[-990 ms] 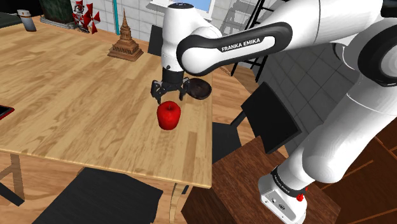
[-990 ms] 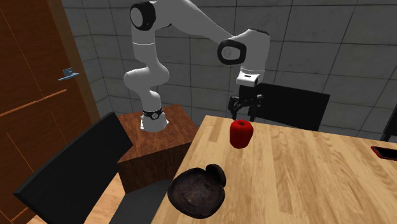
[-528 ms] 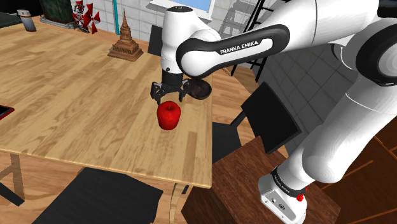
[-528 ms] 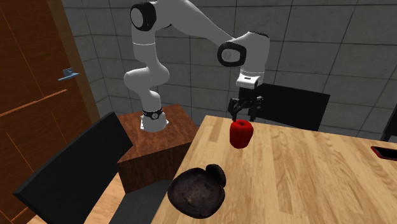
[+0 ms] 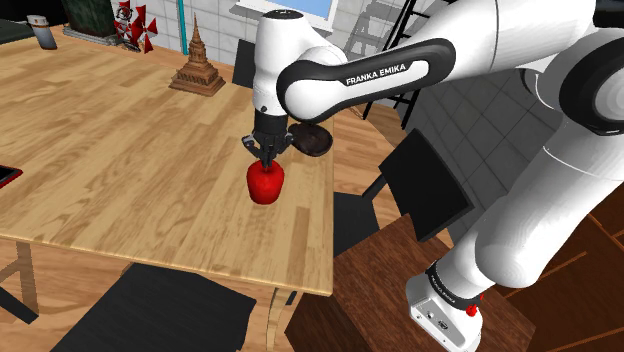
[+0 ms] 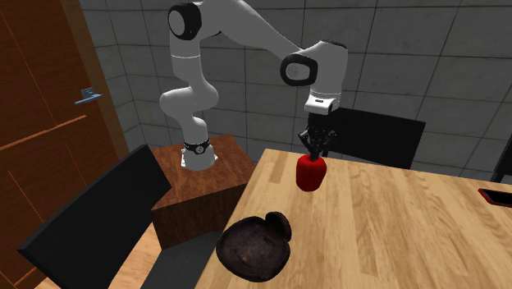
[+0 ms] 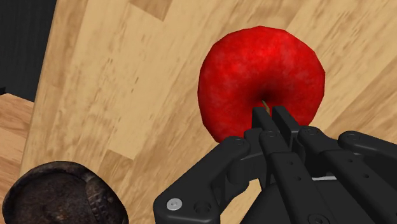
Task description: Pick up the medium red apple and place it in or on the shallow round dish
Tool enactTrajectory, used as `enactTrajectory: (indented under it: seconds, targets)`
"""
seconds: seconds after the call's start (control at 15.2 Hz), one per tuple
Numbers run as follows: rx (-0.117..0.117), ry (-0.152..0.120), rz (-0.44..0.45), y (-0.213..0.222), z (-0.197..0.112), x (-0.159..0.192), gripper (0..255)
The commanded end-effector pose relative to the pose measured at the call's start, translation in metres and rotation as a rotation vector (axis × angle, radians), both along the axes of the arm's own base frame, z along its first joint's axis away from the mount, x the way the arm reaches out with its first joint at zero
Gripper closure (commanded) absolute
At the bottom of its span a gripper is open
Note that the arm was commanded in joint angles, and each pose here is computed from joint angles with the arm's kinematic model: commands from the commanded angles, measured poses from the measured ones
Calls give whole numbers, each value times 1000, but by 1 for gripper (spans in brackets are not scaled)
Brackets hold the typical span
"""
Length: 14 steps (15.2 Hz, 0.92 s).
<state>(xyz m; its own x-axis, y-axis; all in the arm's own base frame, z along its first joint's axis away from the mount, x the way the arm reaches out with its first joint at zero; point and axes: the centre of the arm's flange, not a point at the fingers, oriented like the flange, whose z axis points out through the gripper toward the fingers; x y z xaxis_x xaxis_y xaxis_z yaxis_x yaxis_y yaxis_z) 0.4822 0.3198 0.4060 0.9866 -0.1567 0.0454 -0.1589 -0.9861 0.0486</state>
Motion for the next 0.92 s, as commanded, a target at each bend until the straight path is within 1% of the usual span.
enactTrajectory:
  seconds: [0.0,0.13,0.86]
  targets:
    - [0,0,0,0,0,0,255]
    - [0,0,0,0,0,0,255]
    - [0,0,0,0,58,0,255]
